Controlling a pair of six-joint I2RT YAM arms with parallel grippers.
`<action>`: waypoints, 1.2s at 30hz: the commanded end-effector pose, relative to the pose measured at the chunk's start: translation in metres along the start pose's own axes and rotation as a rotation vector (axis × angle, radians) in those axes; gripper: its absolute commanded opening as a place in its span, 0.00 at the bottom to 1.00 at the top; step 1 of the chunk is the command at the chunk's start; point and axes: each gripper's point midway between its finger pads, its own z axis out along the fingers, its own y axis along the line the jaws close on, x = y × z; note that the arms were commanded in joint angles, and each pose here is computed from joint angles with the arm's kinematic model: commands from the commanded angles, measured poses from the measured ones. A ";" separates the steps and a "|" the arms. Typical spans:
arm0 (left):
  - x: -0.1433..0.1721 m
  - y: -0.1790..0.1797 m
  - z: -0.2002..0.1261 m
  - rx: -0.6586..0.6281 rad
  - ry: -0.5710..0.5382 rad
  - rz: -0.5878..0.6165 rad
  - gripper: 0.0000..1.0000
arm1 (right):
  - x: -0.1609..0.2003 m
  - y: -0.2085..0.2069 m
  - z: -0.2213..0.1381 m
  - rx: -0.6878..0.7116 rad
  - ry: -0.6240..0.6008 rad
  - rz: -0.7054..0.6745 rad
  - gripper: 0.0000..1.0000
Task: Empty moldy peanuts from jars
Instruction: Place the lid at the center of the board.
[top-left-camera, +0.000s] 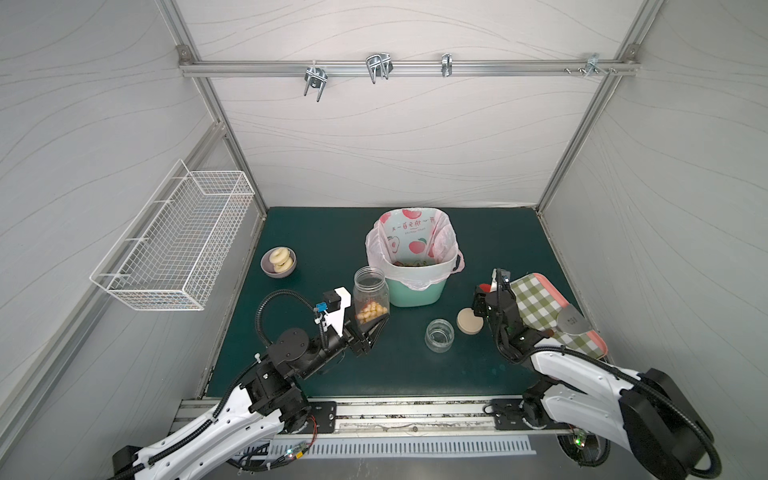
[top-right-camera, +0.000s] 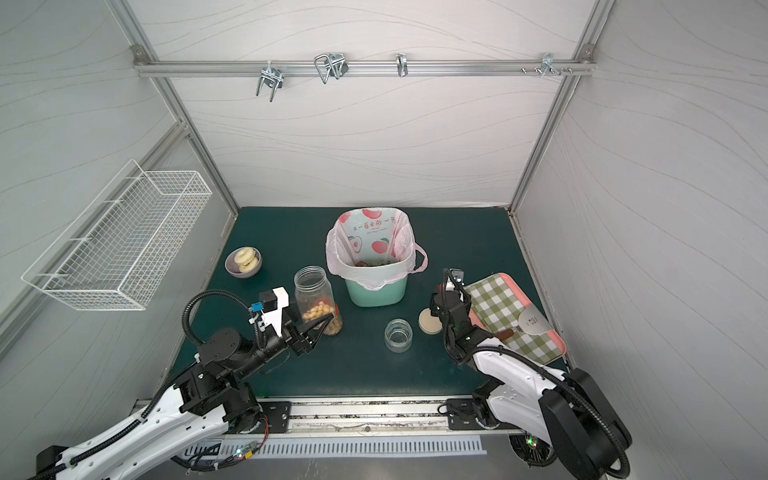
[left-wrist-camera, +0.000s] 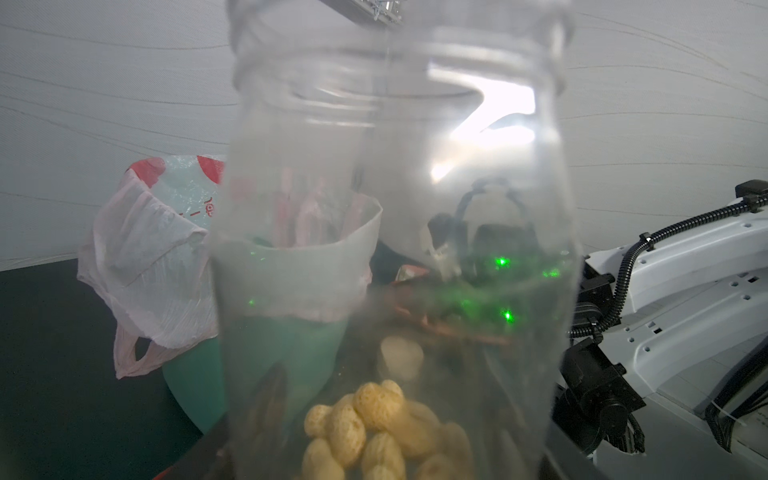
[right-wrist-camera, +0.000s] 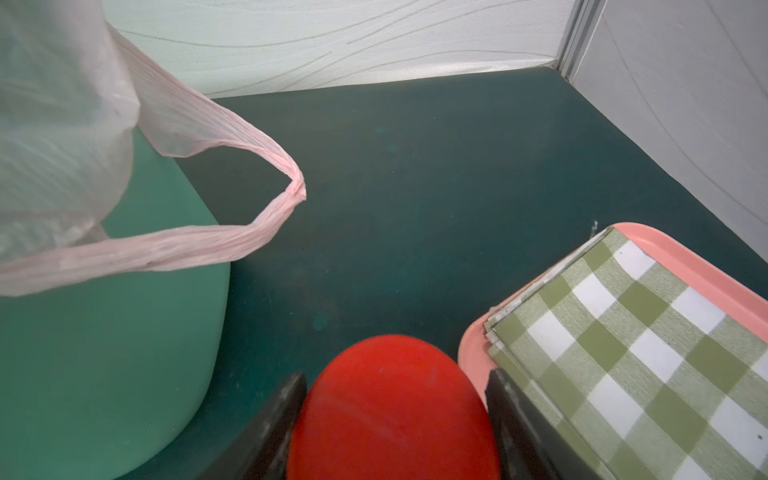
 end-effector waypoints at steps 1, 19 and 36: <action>-0.012 0.003 0.000 -0.019 -0.048 0.011 0.32 | -0.014 0.011 0.006 -0.050 -0.060 0.084 0.32; -0.009 0.006 -0.002 -0.032 -0.052 0.014 0.32 | 0.010 0.024 0.056 -0.005 -0.021 0.062 0.31; -0.006 0.005 0.002 -0.027 -0.045 0.011 0.32 | 0.027 0.016 0.086 0.032 0.010 0.064 0.31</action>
